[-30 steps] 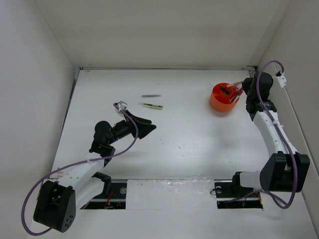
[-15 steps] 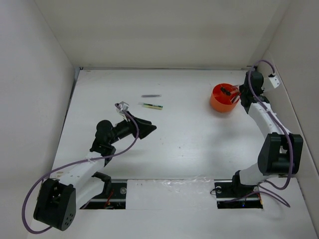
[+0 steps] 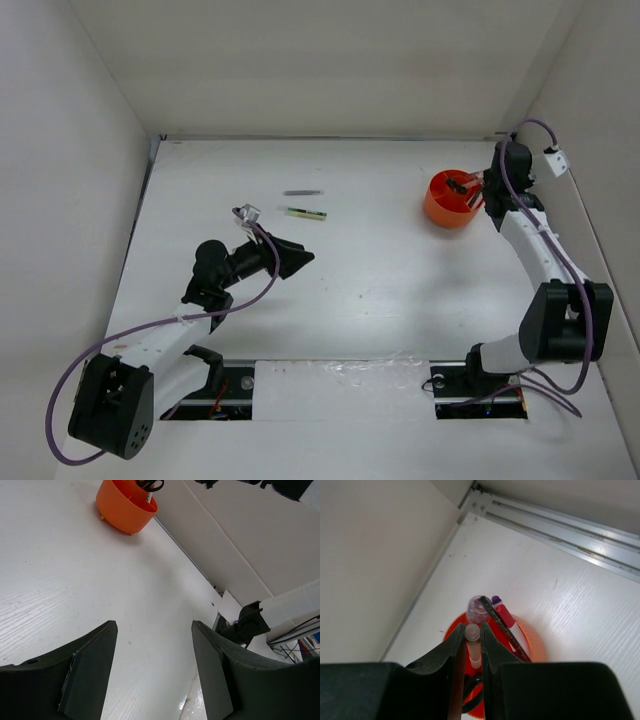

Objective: Sort the stationery into containers
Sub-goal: Place the pen in the storage box.

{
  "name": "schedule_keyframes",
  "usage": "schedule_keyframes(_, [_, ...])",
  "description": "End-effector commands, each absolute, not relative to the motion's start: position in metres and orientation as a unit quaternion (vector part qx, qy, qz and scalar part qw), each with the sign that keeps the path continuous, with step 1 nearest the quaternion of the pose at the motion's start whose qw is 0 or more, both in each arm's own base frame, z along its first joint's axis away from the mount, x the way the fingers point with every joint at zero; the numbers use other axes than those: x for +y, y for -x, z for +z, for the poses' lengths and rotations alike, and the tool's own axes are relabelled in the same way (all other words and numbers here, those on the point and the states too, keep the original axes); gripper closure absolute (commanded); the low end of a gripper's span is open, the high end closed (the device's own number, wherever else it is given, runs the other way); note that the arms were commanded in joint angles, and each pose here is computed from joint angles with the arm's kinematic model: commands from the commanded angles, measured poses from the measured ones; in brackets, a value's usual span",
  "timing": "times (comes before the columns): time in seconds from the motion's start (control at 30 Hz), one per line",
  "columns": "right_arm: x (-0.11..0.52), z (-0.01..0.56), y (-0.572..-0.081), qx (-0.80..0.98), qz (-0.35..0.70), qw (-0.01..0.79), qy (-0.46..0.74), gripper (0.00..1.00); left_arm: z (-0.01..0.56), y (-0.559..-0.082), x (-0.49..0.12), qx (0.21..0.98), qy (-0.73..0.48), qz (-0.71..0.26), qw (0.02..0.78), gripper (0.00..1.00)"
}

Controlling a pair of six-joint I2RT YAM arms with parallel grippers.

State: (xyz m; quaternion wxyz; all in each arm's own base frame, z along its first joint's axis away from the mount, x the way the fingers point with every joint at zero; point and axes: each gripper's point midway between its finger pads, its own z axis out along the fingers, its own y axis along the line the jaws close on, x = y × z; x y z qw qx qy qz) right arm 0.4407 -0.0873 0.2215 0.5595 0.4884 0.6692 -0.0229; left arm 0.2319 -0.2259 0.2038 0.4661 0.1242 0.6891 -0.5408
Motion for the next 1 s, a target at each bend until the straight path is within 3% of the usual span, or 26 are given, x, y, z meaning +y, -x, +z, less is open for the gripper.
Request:
schedule_keyframes(0.0, [-0.093,0.285,-0.423,0.614,-0.008,0.616,-0.493,1.00,0.216,-0.233,-0.228,0.671,-0.142,-0.542,0.485,0.42])
schedule_keyframes(0.17, [-0.097,0.299,-0.408,0.595,-0.011,0.630,-0.499,1.00,0.218,-0.231,-0.229,0.668,-0.148,-0.545,0.485,0.42])
schedule_keyframes(0.4, [-0.103,0.246,-0.396,0.614,-0.029,0.591,-0.522,1.00,0.221,-0.230,-0.229,0.666,-0.146,-0.548,0.485,0.42])
schedule_keyframes(0.97, [-0.102,0.191,-0.431,0.659,-0.064,0.544,-0.516,1.00,0.215,-0.232,-0.230,0.672,-0.143,-0.547,0.479,0.42])
